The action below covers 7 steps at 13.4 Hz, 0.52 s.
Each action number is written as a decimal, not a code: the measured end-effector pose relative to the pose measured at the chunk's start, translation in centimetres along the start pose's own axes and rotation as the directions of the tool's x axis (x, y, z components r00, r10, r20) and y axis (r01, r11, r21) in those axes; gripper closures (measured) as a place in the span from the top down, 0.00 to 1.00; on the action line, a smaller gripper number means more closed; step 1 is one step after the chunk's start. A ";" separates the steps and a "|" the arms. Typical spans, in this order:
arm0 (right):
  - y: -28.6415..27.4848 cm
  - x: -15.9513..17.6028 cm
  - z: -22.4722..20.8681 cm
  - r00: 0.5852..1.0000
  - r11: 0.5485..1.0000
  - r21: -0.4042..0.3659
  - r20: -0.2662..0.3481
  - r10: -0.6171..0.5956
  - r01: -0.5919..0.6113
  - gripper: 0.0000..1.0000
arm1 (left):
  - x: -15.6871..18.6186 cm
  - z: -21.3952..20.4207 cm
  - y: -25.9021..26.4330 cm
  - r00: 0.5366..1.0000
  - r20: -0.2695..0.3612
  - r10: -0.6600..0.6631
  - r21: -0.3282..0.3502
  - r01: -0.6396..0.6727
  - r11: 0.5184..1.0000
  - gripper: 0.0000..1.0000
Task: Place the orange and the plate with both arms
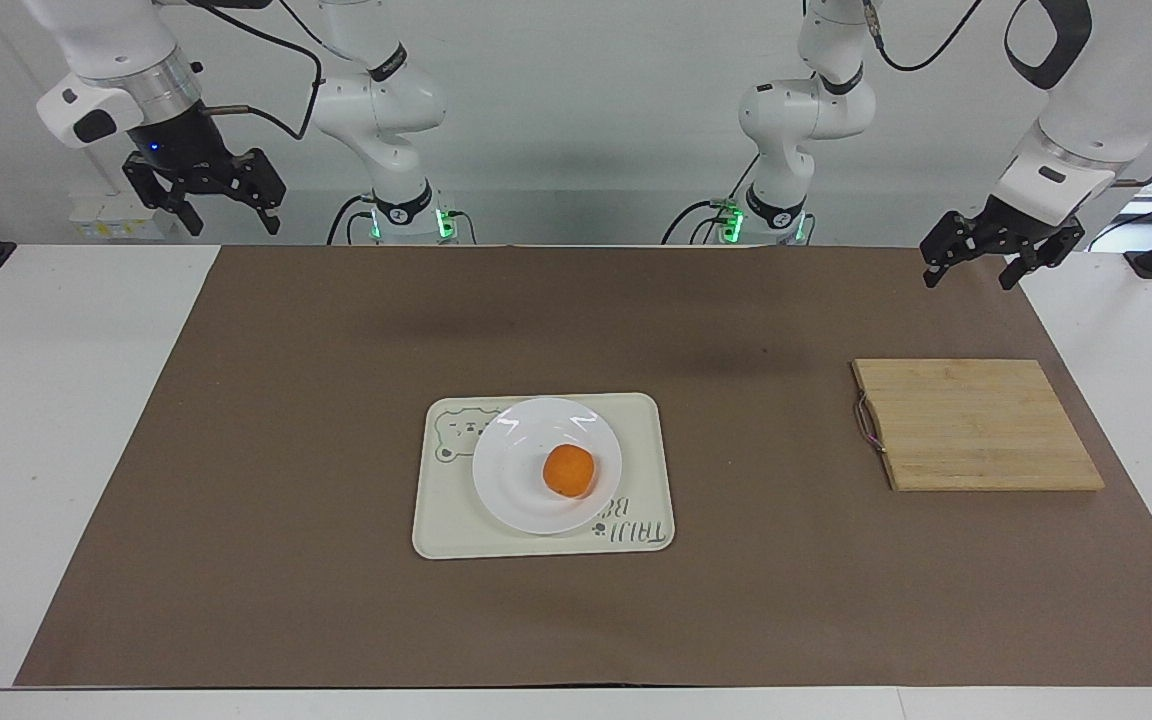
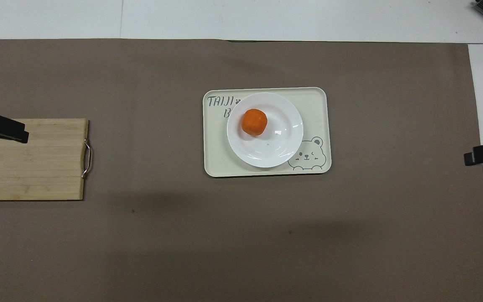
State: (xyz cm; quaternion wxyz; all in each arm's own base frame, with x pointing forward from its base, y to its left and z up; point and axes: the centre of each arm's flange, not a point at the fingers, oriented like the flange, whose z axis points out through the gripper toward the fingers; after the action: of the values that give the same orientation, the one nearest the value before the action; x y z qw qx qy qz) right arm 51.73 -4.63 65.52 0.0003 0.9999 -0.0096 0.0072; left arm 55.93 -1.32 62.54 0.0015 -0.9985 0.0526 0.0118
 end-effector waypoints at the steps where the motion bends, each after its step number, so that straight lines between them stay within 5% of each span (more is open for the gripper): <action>1: 0.0 0.3 0.2 1.000 1.000 -0.018 -0.018 -0.003 0.003 1.00 | 0.0 0.0 0.0 1.000 0.000 0.000 0.000 0.000 1.000 1.00; 7: -1.1 0.2 0.2 1.000 1.000 -0.022 -0.003 -0.014 0.014 1.00 | 0.0 0.0 0.0 1.000 0.000 0.000 0.000 0.000 1.000 1.00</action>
State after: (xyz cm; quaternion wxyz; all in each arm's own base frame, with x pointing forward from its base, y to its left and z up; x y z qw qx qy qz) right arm 52.00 -3.58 65.29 0.0112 0.9999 -0.0028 0.0089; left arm 55.93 -1.32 62.54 0.0015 -0.9985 0.0526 0.0118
